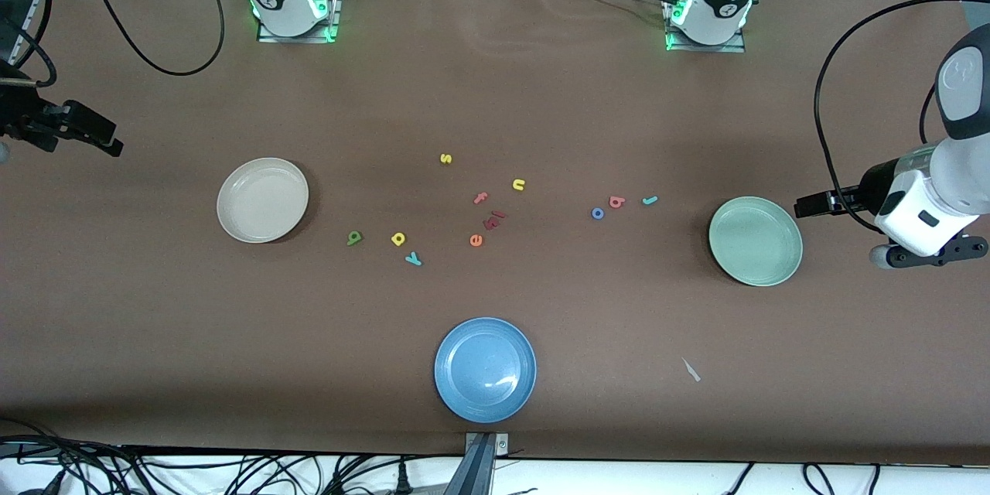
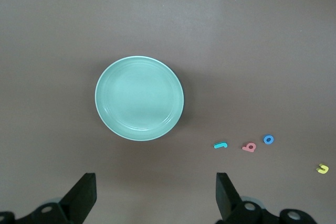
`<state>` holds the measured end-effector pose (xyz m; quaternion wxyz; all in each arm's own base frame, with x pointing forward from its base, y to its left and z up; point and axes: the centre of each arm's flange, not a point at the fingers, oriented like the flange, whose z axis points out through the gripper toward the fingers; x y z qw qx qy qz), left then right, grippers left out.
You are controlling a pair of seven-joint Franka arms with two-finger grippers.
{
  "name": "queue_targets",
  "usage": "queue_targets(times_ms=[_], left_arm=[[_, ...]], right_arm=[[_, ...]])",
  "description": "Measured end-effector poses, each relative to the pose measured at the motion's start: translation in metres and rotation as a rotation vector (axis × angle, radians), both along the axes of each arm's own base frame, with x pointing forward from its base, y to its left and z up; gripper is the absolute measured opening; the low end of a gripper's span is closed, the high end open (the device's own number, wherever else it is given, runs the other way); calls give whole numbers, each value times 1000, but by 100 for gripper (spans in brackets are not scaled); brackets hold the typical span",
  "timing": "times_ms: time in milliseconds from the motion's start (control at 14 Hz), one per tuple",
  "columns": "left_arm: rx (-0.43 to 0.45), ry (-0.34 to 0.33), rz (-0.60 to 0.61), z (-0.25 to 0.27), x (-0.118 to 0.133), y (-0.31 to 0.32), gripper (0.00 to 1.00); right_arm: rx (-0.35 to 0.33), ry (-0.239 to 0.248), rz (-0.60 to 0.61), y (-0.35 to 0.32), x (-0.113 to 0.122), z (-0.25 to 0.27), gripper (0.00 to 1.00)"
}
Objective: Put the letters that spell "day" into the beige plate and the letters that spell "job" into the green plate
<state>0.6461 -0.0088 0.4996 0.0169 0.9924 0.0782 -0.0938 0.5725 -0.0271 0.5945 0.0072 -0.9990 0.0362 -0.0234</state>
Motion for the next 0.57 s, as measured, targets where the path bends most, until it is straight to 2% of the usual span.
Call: queue_targets(times_ms=[570], left_arm=[[0,0,-4,0,0,-3,100]], right_arm=[[0,-3,0,0,0,0,100]])
